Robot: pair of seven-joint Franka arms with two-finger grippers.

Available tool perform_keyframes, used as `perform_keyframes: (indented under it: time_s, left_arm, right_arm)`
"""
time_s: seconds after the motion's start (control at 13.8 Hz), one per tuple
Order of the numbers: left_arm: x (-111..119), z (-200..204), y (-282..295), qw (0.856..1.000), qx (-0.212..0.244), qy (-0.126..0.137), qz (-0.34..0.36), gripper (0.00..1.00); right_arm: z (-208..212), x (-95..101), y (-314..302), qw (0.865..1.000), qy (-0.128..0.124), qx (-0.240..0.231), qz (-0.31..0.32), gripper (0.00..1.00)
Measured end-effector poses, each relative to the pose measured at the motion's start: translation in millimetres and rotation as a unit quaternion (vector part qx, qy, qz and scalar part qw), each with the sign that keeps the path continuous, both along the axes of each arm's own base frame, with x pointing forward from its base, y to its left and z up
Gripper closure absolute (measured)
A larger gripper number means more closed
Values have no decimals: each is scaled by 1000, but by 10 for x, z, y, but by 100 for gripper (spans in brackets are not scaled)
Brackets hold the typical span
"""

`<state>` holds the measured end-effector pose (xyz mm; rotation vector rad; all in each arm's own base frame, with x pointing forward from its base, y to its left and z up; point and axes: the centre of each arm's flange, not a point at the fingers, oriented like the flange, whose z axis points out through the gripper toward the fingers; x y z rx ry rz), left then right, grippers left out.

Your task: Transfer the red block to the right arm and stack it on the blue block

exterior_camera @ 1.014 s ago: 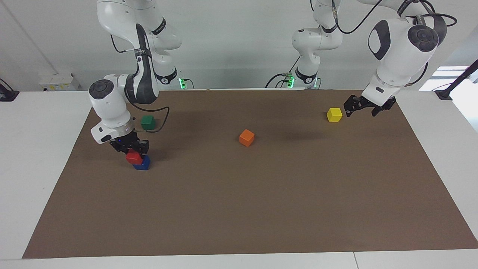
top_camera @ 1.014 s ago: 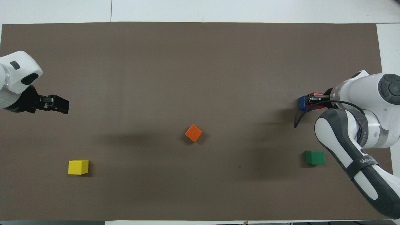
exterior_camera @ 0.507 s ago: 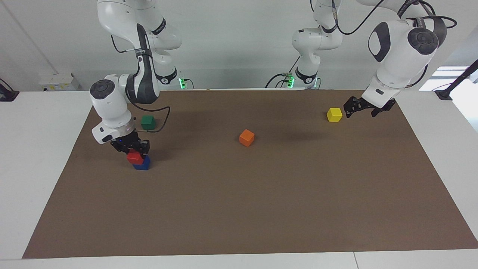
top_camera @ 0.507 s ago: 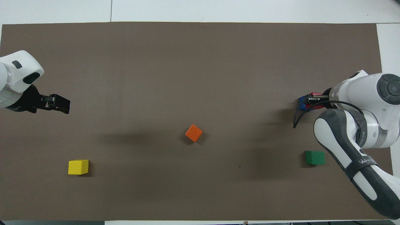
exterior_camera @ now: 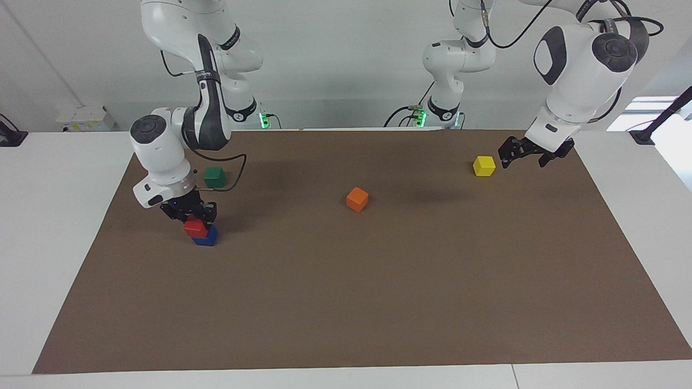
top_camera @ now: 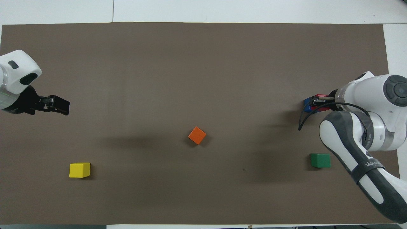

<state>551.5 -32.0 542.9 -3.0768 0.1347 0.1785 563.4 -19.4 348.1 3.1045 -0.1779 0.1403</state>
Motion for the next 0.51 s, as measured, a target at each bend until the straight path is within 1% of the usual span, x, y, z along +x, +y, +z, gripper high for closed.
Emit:
perform_keyframes:
  time_s: [0.14, 0.22, 0.29, 0.36, 0.43, 0.51]
  left_arm:
    - [0, 0, -3, 1000, 0, 0, 0, 0]
    - [0, 0, -4, 1000, 0, 0, 0, 0]
    - [0, 0, -8, 1000, 0, 0, -1, 0]
    - [-1, 0, -12, 1000, 0, 0, -1, 0]
    - [-1, 0, -16, 1000, 0, 0, -1, 0]
    - [-1, 0, -19, 1000, 0, 0, -2, 0]
  right_arm:
    - [2, 0, 0, 1000, 0, 0, 0, 44]
    - [5, 1, 0, 1000, -1, 0, 0, 40]
    - [12, 1, 0, 1000, -1, 0, 0, 40]
    - [17, 1, 1, 1000, -2, 0, 0, 34]
    - [19, 2, 3, 1000, -2, 0, 0, 30]
    - [19, 2, 7, 1000, -2, 0, 1, 30]
